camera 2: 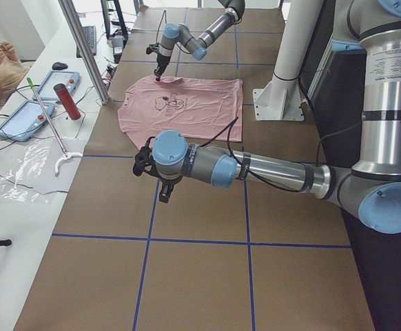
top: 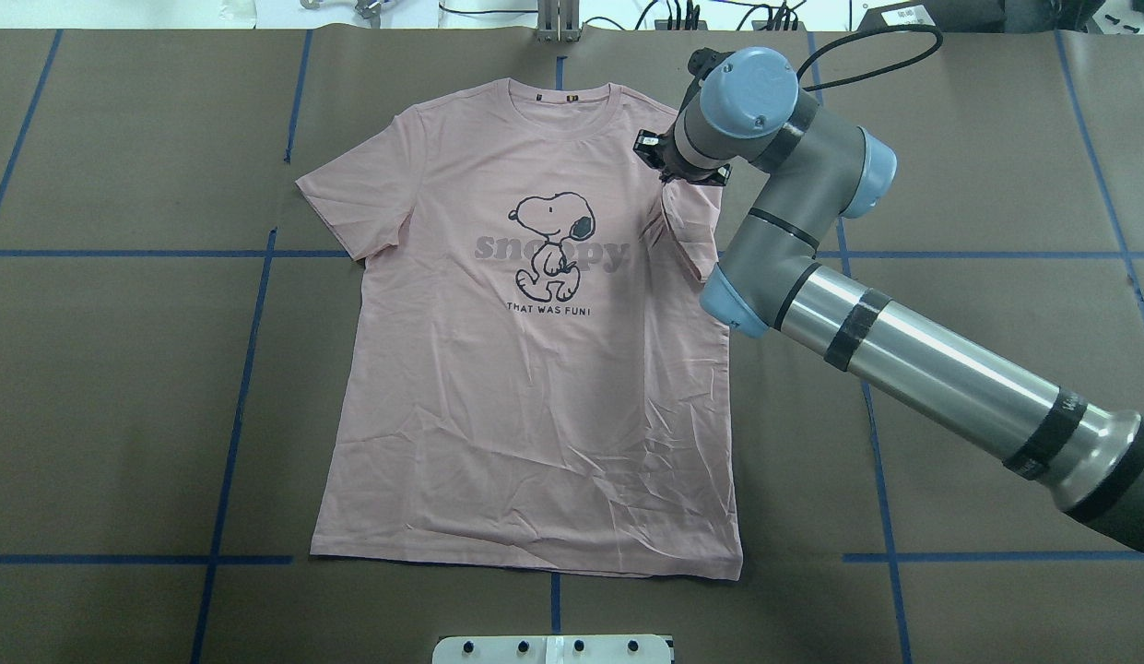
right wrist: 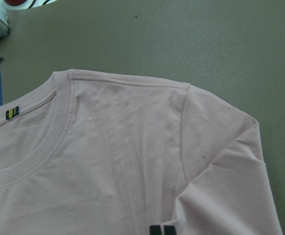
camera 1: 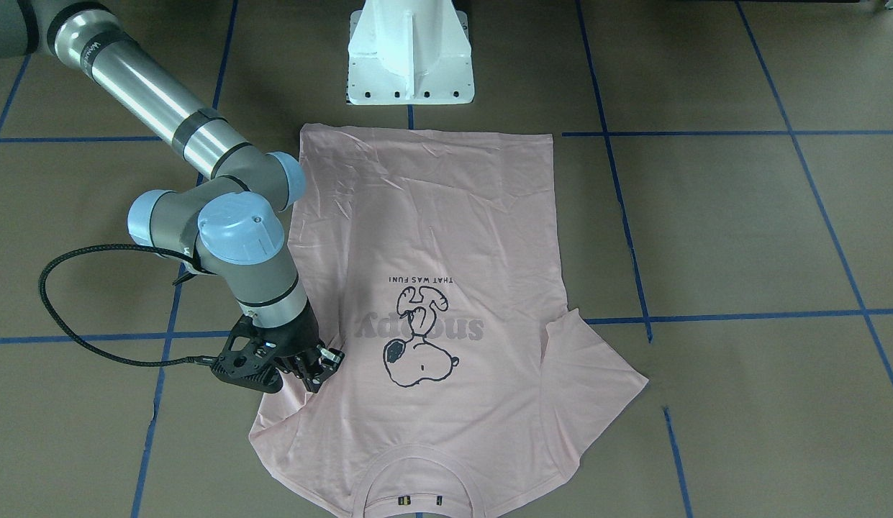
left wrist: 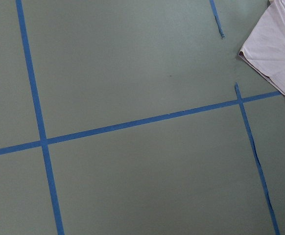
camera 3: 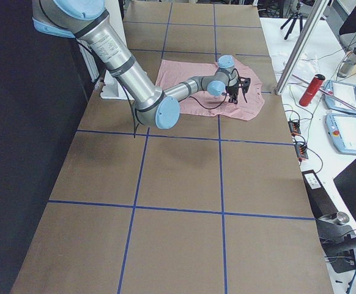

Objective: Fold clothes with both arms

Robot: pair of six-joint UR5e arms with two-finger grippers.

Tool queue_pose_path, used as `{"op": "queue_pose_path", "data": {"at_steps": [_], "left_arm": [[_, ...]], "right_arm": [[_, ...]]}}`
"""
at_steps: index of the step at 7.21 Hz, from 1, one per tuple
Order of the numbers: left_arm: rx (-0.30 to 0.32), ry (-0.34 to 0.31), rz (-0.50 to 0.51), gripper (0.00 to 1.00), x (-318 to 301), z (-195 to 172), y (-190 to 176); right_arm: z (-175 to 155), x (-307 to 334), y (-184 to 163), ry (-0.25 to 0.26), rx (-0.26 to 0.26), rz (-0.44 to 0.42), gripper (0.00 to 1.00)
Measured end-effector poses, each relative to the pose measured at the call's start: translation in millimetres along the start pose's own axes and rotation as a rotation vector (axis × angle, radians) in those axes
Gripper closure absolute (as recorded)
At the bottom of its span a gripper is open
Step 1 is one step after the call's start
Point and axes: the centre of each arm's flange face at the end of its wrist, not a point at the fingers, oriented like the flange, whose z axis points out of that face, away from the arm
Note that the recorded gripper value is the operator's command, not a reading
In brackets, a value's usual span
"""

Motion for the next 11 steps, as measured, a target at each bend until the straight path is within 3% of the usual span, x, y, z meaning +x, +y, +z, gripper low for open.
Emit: {"op": "queue_pose_path", "data": {"at_steps": [3,6,8,10,11], "left_arm": [[0.01,0.007,0.011,0.0,4.2,-1.9,-4.0],[0.081,0.041,0.06,0.0,49.6,11.3,-34.1],[0.075,0.024,0.053,0.0,121.2,70.0,-92.6],[0.054,-0.034,-0.079,0.0,197.0,161.6,-153.5],[0.051,-0.058,-0.153,0.0,233.5,204.1,-182.3]], "right_arm": [[3.0,3.3,-12.1,0.02,0.044,-0.082,0.0],[-34.0,16.7,-7.2,-0.036,0.043,-0.133,0.0],[-79.0,66.1,1.5,-0.085,0.01,-0.132,0.0],[-119.0,114.5,-7.7,-0.124,-0.039,-0.113,0.0],[-140.2,144.1,-25.8,-0.145,-0.1,-0.087,0.0]]}}
